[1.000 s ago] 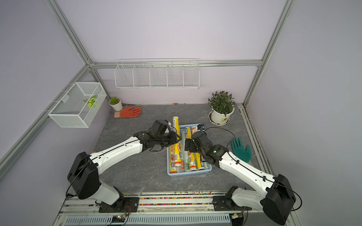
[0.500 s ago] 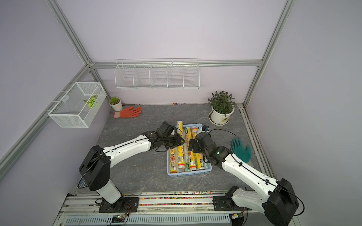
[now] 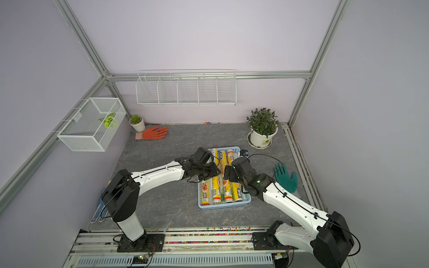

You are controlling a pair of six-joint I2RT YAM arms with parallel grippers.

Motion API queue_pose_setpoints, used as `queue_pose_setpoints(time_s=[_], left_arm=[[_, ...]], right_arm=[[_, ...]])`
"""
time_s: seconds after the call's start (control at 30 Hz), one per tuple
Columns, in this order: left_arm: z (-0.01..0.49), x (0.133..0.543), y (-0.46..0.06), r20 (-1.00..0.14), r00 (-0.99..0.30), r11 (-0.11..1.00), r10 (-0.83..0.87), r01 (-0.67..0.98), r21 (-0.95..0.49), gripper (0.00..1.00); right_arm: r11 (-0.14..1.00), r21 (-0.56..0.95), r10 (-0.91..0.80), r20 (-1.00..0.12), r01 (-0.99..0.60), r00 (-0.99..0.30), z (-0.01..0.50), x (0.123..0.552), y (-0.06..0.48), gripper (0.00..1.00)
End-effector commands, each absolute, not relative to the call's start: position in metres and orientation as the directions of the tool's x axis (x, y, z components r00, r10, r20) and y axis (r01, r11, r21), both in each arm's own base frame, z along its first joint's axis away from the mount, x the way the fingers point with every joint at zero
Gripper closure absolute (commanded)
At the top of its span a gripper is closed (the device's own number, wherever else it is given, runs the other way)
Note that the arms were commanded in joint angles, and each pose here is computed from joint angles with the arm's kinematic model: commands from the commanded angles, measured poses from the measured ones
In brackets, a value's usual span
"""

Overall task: Put the plastic wrap into the basket
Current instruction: Place the plastic wrap in the basket.

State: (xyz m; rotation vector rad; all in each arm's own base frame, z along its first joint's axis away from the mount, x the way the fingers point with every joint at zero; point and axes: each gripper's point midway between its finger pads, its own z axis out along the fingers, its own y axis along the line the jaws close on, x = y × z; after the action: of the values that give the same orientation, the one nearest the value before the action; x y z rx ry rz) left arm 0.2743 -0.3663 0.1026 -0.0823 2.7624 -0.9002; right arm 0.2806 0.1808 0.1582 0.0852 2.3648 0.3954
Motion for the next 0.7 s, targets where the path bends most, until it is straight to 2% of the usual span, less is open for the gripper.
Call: queue_pose_setpoints(time_s=[0.0, 0.5, 0.67], left_arm=[[0.098, 0.276, -0.368, -0.21, -0.968, 0.816, -0.134, 0.012, -0.578, 0.71], [0.082, 0.279, -0.366, -0.201, -0.971, 0.847, -0.13, -0.004, -0.532, 0.58], [0.083, 0.279, -0.366, -0.205, -0.97, 0.849, -0.13, -0.002, -0.528, 0.53]], right_arm=[[0.95, 0.31, 0.181, -0.633, -0.032, -0.753, 0.147, 0.279, 0.18, 0.02], [0.948, 0.313, 0.162, -0.614, -0.05, -0.773, 0.139, 0.278, 0.185, 0.02], [0.944, 0.323, 0.141, -0.572, -0.064, -0.808, 0.127, 0.276, 0.193, 0.02]])
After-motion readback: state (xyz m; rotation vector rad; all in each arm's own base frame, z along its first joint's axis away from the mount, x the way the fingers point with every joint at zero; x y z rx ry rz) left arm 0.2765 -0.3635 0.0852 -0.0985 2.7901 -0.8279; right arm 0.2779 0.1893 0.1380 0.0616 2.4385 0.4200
